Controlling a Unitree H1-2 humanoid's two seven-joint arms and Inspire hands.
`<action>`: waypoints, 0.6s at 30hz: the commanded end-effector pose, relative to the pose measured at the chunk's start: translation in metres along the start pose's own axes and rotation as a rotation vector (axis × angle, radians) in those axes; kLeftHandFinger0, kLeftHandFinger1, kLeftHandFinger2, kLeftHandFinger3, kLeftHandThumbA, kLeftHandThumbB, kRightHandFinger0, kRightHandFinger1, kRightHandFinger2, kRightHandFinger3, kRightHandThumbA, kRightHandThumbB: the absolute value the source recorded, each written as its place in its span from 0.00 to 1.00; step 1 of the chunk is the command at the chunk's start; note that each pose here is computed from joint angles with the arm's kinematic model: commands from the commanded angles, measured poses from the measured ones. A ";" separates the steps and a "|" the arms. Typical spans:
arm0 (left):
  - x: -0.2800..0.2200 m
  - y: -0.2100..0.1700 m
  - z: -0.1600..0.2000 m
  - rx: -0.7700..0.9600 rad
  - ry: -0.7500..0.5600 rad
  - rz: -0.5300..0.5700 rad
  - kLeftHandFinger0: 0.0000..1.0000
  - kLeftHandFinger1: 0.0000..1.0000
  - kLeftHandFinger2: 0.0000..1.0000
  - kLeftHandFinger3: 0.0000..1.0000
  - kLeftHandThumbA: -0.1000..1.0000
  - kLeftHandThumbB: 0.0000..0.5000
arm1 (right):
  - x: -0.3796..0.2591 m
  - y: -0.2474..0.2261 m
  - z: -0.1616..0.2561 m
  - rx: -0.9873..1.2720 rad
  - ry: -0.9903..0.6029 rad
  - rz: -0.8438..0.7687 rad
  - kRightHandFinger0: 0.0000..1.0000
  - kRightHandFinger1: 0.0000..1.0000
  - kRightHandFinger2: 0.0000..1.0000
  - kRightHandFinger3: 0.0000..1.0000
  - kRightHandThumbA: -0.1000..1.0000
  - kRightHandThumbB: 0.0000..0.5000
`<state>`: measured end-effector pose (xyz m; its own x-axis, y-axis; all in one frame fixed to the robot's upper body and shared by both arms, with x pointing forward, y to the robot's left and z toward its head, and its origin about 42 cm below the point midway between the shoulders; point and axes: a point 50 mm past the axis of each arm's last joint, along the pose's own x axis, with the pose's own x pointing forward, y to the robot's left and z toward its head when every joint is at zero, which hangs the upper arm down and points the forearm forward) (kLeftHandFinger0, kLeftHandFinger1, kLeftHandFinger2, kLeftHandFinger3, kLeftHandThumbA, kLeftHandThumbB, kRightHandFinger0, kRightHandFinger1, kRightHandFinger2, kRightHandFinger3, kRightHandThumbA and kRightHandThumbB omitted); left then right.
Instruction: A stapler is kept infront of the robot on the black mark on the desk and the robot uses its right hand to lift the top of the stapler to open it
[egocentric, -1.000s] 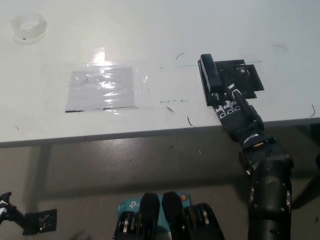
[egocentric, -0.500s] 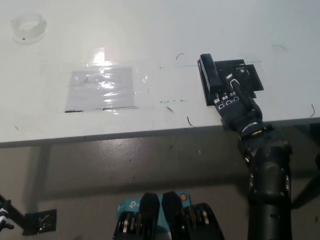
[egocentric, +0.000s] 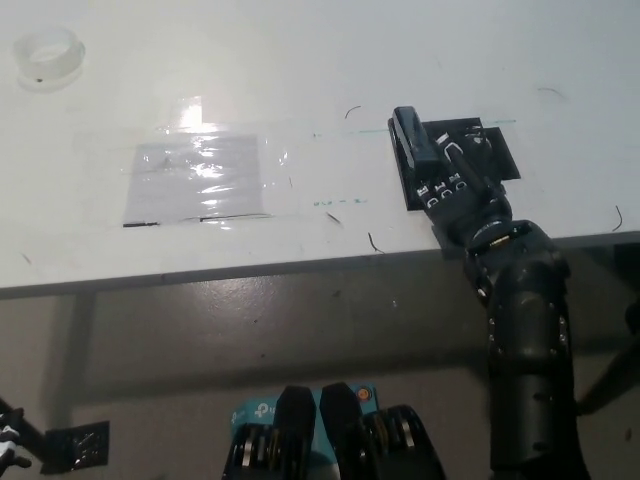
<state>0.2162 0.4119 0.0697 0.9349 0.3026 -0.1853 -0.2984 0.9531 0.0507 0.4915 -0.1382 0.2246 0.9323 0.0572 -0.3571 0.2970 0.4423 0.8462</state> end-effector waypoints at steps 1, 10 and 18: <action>-0.005 0.006 0.004 -0.004 -0.038 0.005 0.42 0.52 0.70 0.87 0.73 0.06 | -0.016 0.119 0.032 -0.009 -0.121 0.257 0.79 0.92 0.99 1.00 1.00 0.19; -0.008 0.008 -0.001 -0.003 -0.021 0.017 0.40 0.49 0.67 0.85 0.72 0.08 | -0.038 0.199 0.057 -0.068 -0.181 0.391 0.77 0.90 0.94 1.00 1.00 0.23; -0.011 0.007 -0.002 -0.005 -0.014 0.014 0.42 0.52 0.69 0.89 0.74 0.08 | -0.054 0.258 0.070 -0.124 -0.231 0.471 0.74 0.87 0.93 1.00 1.00 0.27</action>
<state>0.2139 0.4090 0.0665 0.9330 0.3032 -0.1941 -0.3011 0.9527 0.0410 0.5270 -0.1239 0.3032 0.9554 0.0496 -0.2912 0.2272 0.5068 0.8316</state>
